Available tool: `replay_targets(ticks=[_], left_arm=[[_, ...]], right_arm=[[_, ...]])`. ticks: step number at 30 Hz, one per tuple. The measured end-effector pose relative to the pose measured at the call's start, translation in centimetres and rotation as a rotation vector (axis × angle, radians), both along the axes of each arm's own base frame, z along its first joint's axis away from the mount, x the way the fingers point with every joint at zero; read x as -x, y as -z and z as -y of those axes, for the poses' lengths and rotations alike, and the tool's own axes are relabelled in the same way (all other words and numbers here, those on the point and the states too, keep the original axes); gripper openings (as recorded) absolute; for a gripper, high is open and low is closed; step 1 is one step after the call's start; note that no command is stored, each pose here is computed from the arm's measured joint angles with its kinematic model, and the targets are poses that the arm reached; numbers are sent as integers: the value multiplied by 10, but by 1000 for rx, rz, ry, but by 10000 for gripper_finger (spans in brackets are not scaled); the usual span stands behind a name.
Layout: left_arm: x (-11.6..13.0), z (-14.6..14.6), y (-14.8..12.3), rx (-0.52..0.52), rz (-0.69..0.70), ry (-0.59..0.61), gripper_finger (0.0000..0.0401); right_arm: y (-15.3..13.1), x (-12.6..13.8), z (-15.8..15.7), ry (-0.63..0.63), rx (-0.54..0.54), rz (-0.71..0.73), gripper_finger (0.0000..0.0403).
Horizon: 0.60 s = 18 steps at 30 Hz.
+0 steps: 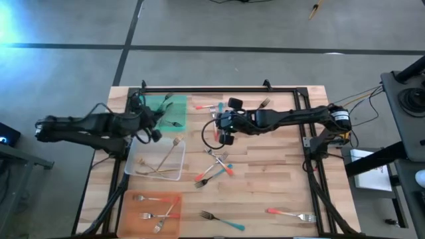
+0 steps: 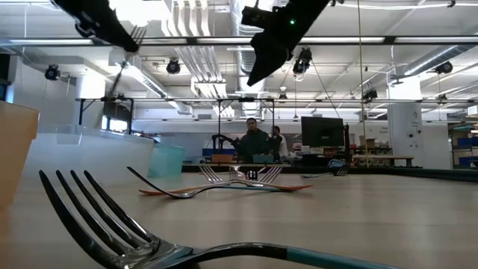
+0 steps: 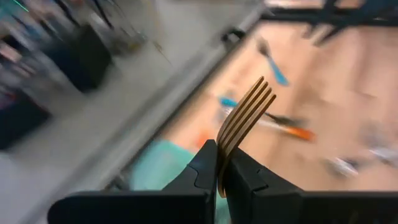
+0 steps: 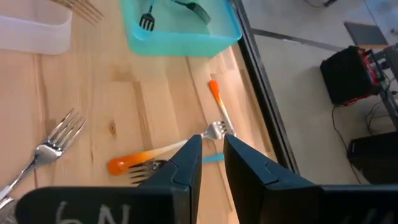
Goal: Sort silverware by color (type)
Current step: Put the gold fork into the transparent bin
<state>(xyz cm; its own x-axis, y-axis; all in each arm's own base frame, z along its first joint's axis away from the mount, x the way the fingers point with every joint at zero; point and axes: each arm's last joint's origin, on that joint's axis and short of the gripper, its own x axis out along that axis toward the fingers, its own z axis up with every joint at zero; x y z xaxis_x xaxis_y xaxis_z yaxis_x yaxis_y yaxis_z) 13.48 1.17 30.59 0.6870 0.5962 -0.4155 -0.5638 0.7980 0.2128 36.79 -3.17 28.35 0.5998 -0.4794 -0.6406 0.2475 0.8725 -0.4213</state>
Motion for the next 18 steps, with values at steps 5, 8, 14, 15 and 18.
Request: replay_targets(ticks=[5, 8, 14, 15, 18], left_arm=[[10, 10, -17, 338, -133, 102, 0], [6, 18, -9, 475, -238, 126, 0], [-13, 37, 28, 577, -447, 158, 0], [-15, 39, 34, 568, -481, 156, 0], [-21, 43, 50, 534, -554, 132, 0]], right_arm=[[10, 2, 0, 17, -20, -76, 61], [19, 6, 0, 27, -31, -159, 60], [29, 18, -1, 115, -94, -266, 60], [31, 21, -2, 133, -111, -285, 61], [36, 32, -7, 157, -230, -378, 60]])
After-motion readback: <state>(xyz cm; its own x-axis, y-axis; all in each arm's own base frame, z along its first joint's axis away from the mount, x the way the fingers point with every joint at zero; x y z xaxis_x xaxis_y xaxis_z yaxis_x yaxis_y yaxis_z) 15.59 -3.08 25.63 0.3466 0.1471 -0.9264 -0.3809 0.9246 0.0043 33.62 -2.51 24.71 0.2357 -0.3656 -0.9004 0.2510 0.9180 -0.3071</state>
